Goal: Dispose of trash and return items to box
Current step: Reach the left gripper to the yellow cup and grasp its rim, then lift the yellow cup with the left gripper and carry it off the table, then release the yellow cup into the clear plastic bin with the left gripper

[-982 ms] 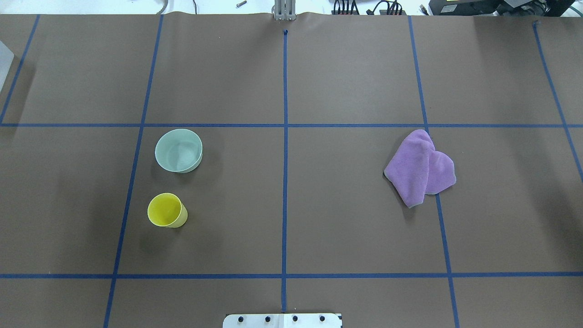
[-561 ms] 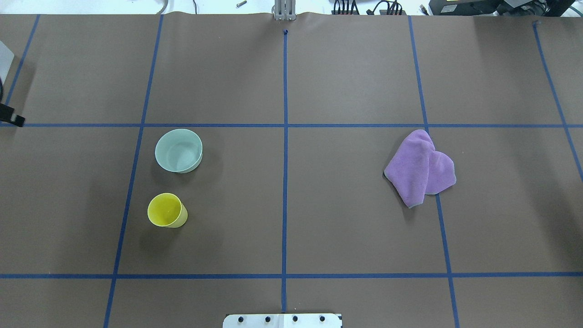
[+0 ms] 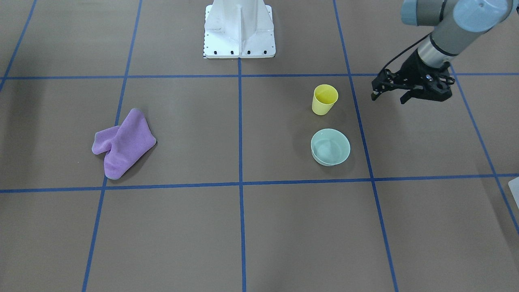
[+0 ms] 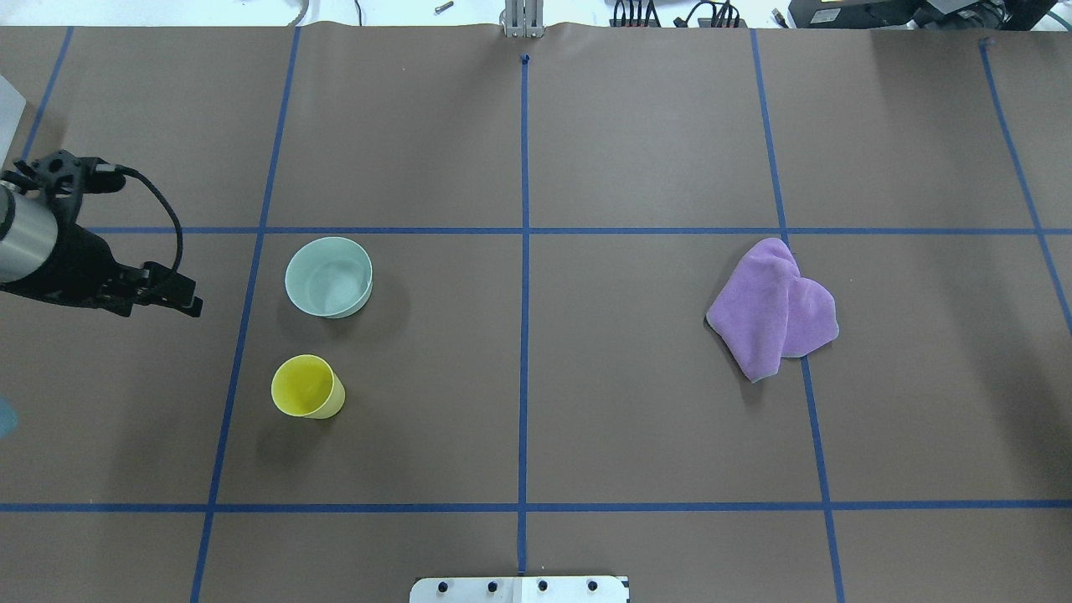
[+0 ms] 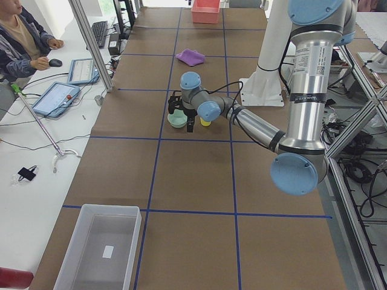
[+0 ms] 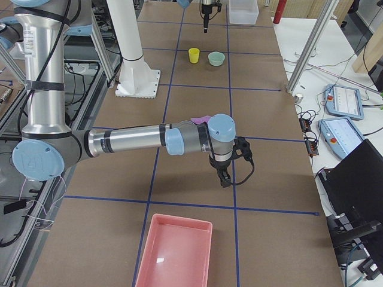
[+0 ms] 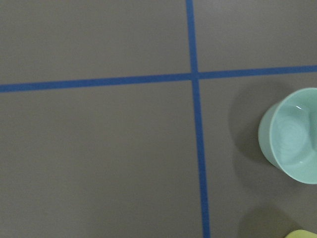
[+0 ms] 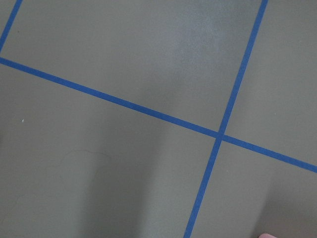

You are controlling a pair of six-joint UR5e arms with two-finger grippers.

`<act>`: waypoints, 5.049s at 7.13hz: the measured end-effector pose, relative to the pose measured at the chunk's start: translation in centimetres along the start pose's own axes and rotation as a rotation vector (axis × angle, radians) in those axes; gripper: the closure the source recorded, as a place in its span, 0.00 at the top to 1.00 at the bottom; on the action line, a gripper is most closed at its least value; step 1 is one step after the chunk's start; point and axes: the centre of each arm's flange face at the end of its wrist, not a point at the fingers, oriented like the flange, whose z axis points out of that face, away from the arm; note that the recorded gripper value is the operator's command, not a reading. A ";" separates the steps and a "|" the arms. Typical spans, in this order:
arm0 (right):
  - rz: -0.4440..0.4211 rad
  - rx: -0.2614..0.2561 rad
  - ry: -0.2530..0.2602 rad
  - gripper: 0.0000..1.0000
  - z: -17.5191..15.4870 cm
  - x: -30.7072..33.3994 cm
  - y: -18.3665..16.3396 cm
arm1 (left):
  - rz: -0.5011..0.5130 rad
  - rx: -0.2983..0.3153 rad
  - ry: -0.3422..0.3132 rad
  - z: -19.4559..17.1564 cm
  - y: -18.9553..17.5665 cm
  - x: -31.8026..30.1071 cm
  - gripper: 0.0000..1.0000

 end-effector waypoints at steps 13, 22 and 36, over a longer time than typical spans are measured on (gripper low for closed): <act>0.017 -0.038 -0.008 1.00 1.8 0.4 0.8 | 0.017 -0.019 -0.066 8.2 3.8 9.6 0.00; 0.017 -0.059 -0.012 1.00 3.0 -0.2 0.1 | 0.231 -0.012 -0.208 -9.8 -20.8 -23.4 0.00; 0.007 -0.090 0.054 1.00 4.9 1.1 -4.6 | -0.242 0.068 -0.199 -7.2 -19.9 -58.9 0.96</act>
